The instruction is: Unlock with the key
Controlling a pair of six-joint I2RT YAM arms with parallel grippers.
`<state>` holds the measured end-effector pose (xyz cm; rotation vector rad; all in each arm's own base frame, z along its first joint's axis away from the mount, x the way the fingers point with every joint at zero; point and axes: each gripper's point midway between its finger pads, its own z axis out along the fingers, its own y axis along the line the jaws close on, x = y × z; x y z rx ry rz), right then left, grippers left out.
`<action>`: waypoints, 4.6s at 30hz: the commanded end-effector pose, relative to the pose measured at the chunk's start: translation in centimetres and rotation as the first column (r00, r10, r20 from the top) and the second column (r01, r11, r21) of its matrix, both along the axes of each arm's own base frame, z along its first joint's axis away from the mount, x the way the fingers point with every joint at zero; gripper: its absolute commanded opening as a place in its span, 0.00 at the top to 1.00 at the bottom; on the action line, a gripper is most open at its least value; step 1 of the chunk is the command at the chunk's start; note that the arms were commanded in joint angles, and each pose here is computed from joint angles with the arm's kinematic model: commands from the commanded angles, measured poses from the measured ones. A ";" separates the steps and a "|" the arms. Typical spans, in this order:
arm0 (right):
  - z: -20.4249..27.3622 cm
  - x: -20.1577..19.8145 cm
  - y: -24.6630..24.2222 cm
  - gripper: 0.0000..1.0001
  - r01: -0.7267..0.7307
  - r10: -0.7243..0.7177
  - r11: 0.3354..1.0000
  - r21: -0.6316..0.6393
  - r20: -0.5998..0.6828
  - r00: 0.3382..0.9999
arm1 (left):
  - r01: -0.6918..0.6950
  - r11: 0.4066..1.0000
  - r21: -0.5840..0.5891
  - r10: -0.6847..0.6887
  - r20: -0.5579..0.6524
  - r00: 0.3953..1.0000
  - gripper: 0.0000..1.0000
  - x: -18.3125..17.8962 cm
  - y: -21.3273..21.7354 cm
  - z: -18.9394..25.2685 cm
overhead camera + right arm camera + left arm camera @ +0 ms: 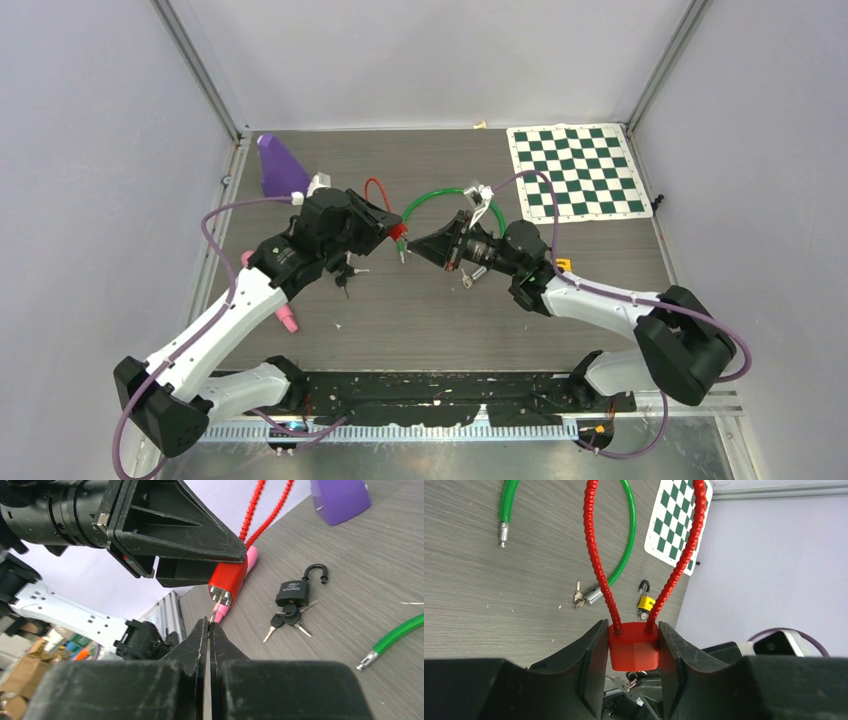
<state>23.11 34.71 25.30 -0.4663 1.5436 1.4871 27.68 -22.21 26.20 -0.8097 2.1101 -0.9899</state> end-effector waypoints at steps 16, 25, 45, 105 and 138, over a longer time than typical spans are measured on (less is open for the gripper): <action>1.8 -1.6 -0.2 0.94 0.015 -0.009 0.999 -0.045 0.128 0.992 | -0.019 0.999 -0.045 0.024 0.111 0.994 1.00 0.6 0.3 4.0; 3.0 -0.7 -0.4 0.95 0.059 -0.057 0.998 -0.011 0.150 0.987 | 0.023 0.998 -0.066 -0.015 0.111 0.994 1.00 0.4 -0.6 4.1; 3.9 -0.3 -1.0 0.95 0.087 -0.089 0.996 0.020 0.145 0.985 | 0.048 0.997 -0.067 -0.041 0.101 0.994 1.00 0.4 -1.3 3.7; 4.7 0.4 -1.8 0.95 0.121 -0.126 0.991 0.055 0.106 0.986 | 0.111 0.992 -0.063 -0.104 0.100 0.989 1.00 -0.3 -3.1 3.2; 4.5 0.4 -2.7 0.95 0.158 -0.175 0.980 0.119 0.151 0.973 | 0.110 0.991 -0.073 -0.104 0.080 0.991 1.00 -0.5 -3.5 3.1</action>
